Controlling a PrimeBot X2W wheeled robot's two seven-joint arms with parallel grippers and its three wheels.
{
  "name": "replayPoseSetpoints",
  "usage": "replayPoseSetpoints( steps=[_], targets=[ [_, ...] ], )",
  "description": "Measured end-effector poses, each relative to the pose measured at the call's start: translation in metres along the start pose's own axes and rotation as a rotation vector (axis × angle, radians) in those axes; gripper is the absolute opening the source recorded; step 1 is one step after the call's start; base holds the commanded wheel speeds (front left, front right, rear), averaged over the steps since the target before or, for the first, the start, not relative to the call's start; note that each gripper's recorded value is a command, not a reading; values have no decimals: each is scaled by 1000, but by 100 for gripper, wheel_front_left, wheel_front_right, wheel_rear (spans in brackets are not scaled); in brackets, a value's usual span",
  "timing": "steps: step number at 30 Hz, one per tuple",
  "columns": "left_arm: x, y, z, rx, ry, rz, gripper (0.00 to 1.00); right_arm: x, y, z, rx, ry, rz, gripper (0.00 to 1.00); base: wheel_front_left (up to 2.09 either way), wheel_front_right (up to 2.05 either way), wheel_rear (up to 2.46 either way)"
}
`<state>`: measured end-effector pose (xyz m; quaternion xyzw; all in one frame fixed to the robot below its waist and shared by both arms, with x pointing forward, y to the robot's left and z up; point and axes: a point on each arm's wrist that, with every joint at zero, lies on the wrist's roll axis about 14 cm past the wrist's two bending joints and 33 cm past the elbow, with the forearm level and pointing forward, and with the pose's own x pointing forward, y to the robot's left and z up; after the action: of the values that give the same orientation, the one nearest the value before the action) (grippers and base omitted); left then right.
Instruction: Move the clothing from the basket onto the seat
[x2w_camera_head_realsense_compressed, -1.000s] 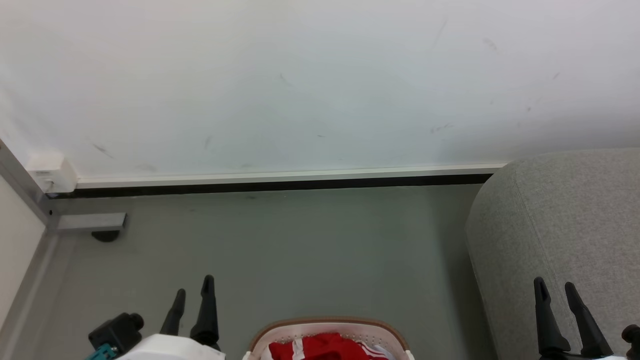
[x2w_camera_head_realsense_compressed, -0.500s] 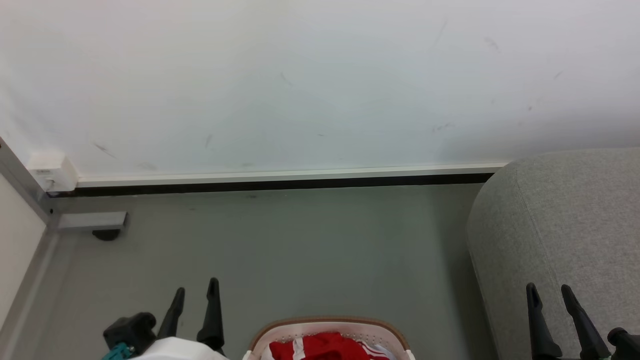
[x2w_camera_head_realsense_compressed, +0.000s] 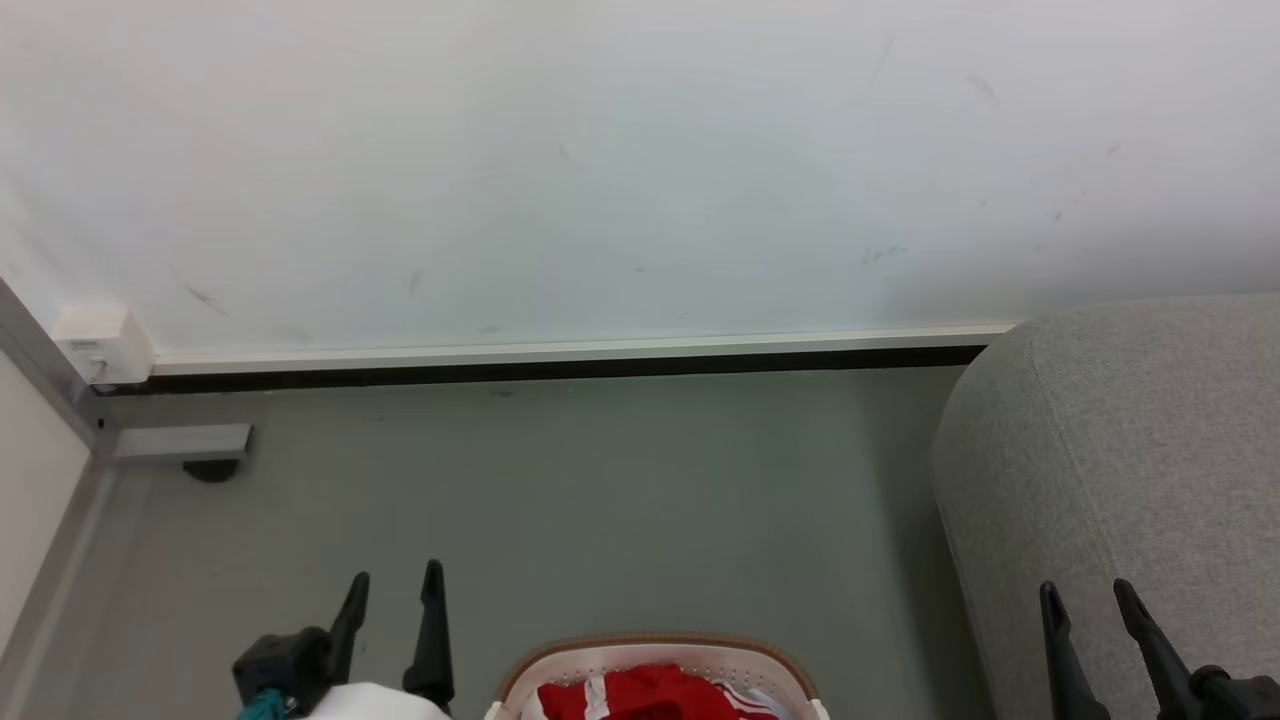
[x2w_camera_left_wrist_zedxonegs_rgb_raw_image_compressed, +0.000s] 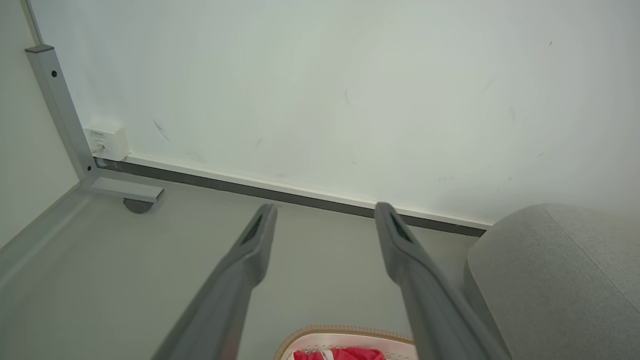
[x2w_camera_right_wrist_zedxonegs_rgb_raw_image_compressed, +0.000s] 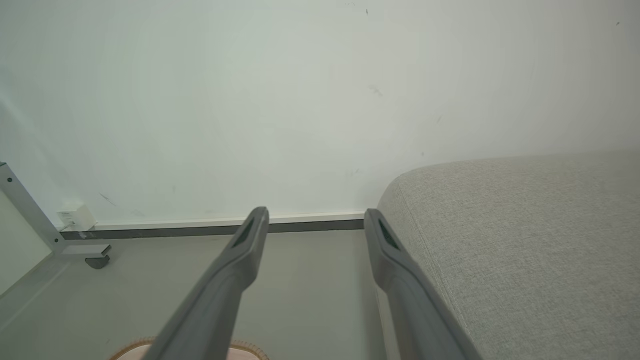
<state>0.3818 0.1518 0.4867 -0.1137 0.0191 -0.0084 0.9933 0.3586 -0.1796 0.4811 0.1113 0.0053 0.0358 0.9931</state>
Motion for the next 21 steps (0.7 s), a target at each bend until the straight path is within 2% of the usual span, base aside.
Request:
replayPoseSetpoints(
  steps=[21],
  targets=[
    [-6, -4, -5, 167, -14, -36, 100, -4, -8, -3, -125, 8, -27, 100, 0, 0, 0]
  ],
)
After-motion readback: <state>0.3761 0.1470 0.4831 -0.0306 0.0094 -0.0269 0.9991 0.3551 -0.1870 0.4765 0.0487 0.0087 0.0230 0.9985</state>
